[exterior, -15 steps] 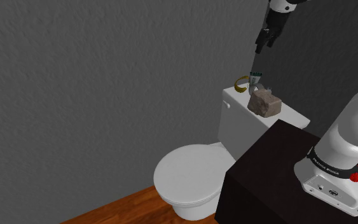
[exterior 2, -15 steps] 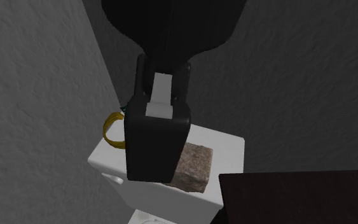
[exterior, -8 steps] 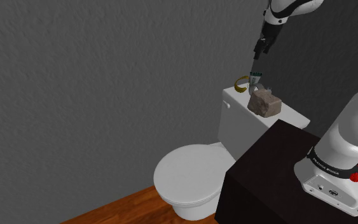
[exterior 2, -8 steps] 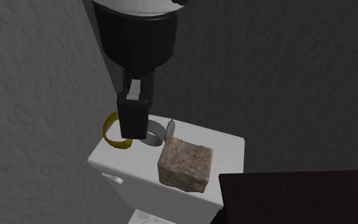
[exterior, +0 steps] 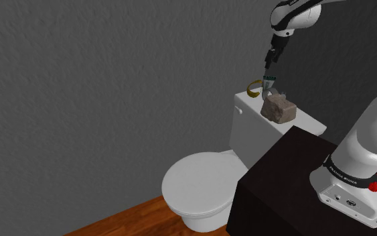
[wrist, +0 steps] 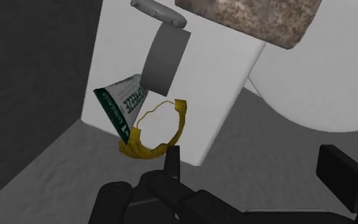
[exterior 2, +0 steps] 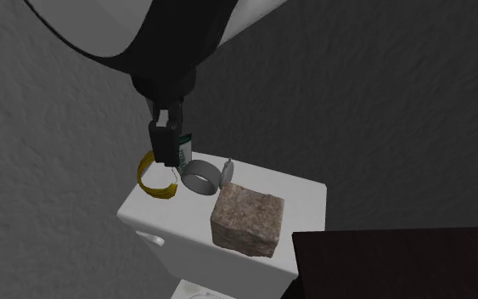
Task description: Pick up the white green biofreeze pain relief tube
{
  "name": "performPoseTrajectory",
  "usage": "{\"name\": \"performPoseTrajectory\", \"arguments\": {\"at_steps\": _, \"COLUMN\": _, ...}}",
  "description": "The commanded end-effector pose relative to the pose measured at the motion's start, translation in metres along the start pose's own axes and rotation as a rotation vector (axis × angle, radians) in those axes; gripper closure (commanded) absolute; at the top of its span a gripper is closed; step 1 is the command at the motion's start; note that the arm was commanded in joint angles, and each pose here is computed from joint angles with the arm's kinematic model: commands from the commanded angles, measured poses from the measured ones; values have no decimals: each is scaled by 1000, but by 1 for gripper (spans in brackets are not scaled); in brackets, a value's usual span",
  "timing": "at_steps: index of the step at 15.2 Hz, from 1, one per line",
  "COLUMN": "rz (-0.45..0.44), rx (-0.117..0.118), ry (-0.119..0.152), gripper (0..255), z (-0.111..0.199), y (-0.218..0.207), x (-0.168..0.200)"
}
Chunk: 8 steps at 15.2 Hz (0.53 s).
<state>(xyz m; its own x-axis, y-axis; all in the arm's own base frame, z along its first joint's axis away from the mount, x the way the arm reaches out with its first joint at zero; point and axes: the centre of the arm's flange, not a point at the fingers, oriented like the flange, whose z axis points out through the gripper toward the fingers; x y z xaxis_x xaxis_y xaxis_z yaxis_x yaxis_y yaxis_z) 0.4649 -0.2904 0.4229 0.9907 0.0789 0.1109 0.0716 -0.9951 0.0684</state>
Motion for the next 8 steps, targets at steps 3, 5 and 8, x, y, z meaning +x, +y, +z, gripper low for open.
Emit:
{"name": "performPoseTrajectory", "arguments": {"at_steps": 3, "rz": -35, "rx": 4, "ry": -16, "gripper": 0, "z": 36, "y": 35, "x": 18}}
{"name": "performPoseTrajectory", "arguments": {"at_steps": 5, "rz": -51, "rx": 7, "ry": -25, "gripper": 0, "z": 54, "y": 53, "x": 27}}
{"name": "performPoseTrajectory", "arguments": {"at_steps": 8, "rz": -75, "rx": 10, "ry": -37, "gripper": 0, "z": 82, "y": 79, "x": 41}}
